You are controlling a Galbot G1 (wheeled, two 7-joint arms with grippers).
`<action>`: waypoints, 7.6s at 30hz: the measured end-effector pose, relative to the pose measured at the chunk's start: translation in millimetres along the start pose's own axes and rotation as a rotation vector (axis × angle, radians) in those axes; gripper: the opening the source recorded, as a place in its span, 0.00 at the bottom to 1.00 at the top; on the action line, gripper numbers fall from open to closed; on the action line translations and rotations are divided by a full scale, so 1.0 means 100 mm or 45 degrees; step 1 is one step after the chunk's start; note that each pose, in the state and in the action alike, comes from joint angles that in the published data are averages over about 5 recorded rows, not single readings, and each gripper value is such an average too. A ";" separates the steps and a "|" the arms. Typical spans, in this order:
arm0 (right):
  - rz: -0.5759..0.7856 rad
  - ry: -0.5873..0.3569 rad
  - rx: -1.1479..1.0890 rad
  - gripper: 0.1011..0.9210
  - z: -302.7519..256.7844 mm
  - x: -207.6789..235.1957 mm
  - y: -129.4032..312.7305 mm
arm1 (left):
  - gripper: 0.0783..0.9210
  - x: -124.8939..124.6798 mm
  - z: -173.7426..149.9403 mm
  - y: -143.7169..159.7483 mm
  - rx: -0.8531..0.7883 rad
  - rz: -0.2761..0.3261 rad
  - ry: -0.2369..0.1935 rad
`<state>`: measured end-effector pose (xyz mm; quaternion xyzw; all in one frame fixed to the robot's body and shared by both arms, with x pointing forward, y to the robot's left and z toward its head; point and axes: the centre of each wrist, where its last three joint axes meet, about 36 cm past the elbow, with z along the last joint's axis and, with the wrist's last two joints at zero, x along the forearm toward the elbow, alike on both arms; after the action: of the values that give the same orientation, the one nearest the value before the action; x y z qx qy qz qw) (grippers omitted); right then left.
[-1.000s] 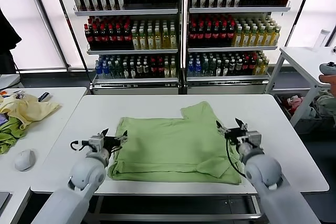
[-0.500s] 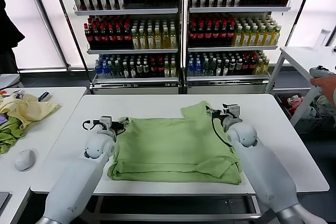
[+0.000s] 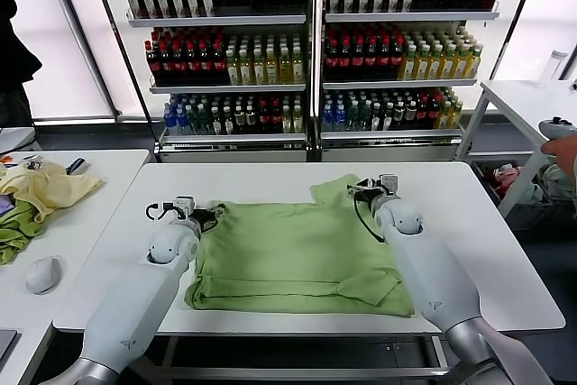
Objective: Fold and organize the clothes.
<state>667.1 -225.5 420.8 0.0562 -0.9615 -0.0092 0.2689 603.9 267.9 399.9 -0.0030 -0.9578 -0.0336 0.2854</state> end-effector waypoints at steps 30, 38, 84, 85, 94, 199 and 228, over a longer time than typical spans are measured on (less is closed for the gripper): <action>-0.077 -0.144 0.007 0.02 0.05 0.24 -0.07 | 0.01 0.24 0.09 0.19 0.135 0.116 -0.034; -0.093 -0.220 0.022 0.02 0.13 0.60 -0.11 | 0.01 0.60 0.07 0.20 0.143 0.167 -0.114; -0.091 -0.188 -0.008 0.23 1.39 2.26 -0.10 | 0.22 1.48 0.64 0.06 -0.069 0.204 -0.115; -0.091 -0.189 -0.005 0.26 1.39 2.27 -0.10 | 0.25 1.49 0.65 0.05 -0.073 0.195 -0.127; -0.084 -0.209 -0.002 0.58 1.45 2.42 -0.11 | 0.56 1.73 0.81 -0.13 -0.058 0.086 -0.227; -0.046 -0.253 -0.008 0.88 1.56 2.71 -0.22 | 0.37 1.84 0.54 -0.98 0.319 0.518 -0.274; -0.037 -0.264 -0.017 0.88 1.58 2.66 -0.17 | 0.88 1.42 0.99 0.18 0.323 0.149 -0.224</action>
<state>361.0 -274.7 421.7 0.0672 -0.9832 -0.0254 0.1680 431.7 290.6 395.8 -0.0257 -0.9738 0.1048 0.1999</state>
